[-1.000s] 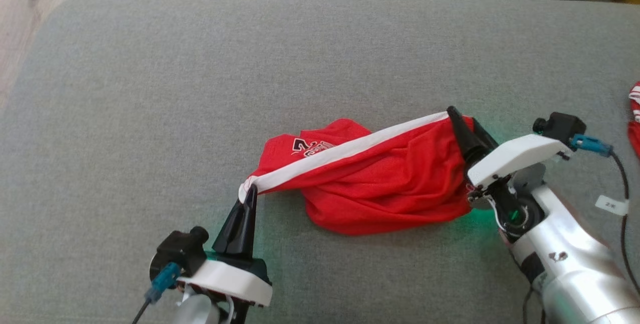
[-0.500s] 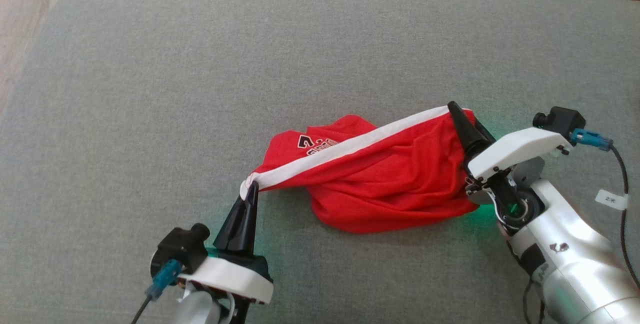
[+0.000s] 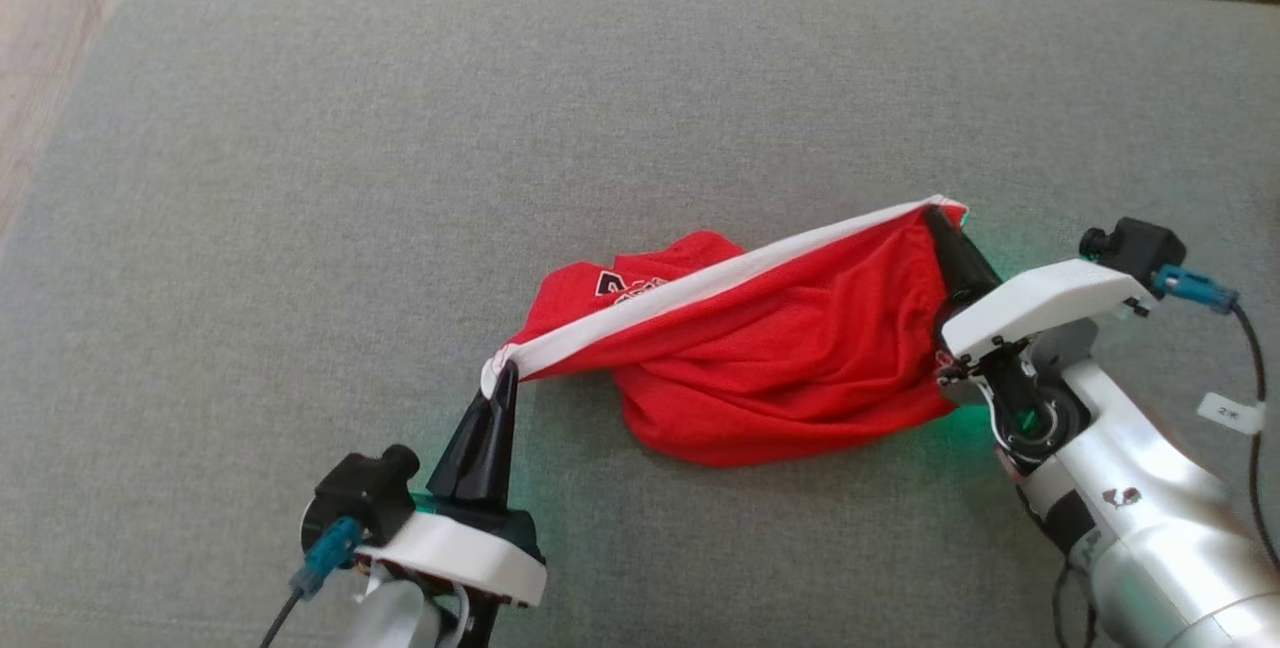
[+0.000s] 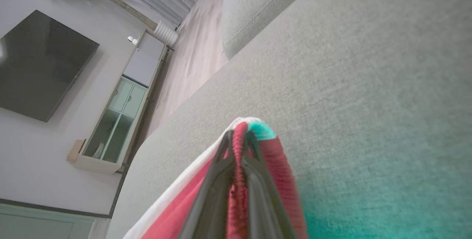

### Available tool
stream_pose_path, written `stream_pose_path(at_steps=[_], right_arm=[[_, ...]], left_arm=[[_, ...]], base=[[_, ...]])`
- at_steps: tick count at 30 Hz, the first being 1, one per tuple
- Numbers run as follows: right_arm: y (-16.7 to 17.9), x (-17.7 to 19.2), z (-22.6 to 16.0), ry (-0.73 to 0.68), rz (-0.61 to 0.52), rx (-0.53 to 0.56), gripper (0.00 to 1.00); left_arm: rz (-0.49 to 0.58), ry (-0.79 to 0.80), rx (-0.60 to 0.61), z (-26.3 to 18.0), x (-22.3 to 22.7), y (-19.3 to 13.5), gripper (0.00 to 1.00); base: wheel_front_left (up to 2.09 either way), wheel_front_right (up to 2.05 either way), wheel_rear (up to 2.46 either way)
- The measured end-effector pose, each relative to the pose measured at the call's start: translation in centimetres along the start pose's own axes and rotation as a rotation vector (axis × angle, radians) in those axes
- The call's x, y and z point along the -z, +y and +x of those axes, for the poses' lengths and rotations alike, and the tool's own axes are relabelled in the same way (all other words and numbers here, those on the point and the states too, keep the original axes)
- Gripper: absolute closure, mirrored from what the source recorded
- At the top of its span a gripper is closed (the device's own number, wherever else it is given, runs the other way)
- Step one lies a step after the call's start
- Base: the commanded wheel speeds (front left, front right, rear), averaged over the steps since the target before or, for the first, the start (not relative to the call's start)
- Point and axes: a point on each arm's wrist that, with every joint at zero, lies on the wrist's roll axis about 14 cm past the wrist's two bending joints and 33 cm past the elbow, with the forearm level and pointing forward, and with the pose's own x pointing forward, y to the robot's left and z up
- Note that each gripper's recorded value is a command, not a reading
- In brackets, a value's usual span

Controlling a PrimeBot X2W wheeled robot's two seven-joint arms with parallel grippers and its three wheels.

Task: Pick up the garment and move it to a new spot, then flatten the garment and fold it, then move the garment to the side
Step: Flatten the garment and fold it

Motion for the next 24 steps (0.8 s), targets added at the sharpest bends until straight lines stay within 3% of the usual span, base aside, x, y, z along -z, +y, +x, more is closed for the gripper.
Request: stream_pose_path(at_steps=[9, 18, 24], right_arm=[[3.8, -4.0, -1.7, -0.133, -0.122, -0.116, 1.00], [11.6, -12.4, -6.6, -0.355, -0.300, -0.325, 1.00], [15.2, -15.7, -11.0, -0.435, -0.417, -0.415, 1.00]], left_arm=[[0.058, -0.084, -0.003, 1.0, -3.2, 0.6, 1.00], [0.318, -0.466, 0.114, 4.5, -20.7, -1.6, 1.00], [0.413, -0.569, 0.171, 4.2, -25.8, -4.0, 1.00]], base=[[0.00, 0.00, 0.00], [0.00, 0.00, 0.00], [0.00, 0.00, 0.00]])
